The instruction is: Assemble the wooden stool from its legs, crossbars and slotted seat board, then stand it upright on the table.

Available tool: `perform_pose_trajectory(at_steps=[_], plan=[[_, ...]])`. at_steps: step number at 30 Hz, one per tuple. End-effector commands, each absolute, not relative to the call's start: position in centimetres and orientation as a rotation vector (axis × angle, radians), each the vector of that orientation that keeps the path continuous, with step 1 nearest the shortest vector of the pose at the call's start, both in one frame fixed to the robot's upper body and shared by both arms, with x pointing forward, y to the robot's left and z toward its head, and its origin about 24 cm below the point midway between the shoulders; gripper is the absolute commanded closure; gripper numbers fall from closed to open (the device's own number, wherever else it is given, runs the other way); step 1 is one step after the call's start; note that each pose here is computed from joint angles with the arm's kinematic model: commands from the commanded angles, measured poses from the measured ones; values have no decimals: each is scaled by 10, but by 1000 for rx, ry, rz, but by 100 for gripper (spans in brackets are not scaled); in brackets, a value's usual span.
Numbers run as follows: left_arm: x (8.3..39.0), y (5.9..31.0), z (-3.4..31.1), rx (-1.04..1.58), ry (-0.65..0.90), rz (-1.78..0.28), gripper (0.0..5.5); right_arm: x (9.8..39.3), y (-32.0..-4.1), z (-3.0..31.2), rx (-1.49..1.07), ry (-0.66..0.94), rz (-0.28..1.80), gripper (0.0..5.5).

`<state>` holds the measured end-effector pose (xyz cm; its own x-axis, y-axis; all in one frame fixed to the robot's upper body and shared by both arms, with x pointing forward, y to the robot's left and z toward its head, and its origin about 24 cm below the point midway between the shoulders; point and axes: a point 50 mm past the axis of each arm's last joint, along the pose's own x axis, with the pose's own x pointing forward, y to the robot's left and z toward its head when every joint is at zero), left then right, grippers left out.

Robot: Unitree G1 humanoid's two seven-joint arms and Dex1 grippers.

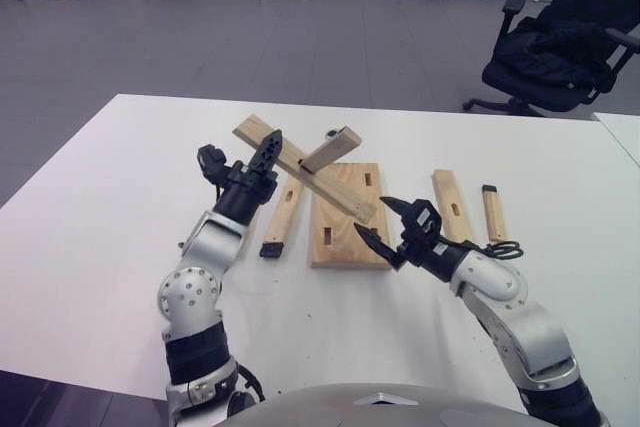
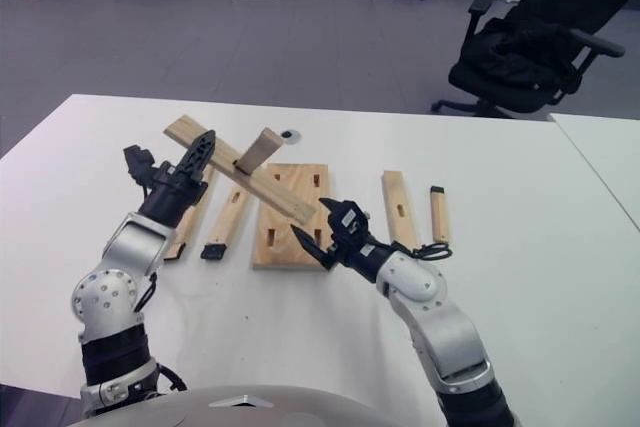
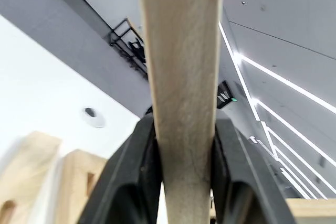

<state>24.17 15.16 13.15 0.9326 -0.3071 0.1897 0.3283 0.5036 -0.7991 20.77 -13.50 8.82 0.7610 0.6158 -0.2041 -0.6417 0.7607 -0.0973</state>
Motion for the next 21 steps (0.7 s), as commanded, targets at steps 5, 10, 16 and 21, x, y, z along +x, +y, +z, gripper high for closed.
perform_pose_trajectory(at_steps=[5,10,16,21], plan=[[216,169,118,-883,17,-200,448,216,-167,44,-378,353,500,168],[216,172,113,-846,3,-143,448,213,-159,25,-475,400,551,168],[215,175,104,-737,18,-90,448,206,-138,27,-420,364,627,168],[212,183,105,-658,-15,-67,448,205,-140,27,-429,366,624,168]])
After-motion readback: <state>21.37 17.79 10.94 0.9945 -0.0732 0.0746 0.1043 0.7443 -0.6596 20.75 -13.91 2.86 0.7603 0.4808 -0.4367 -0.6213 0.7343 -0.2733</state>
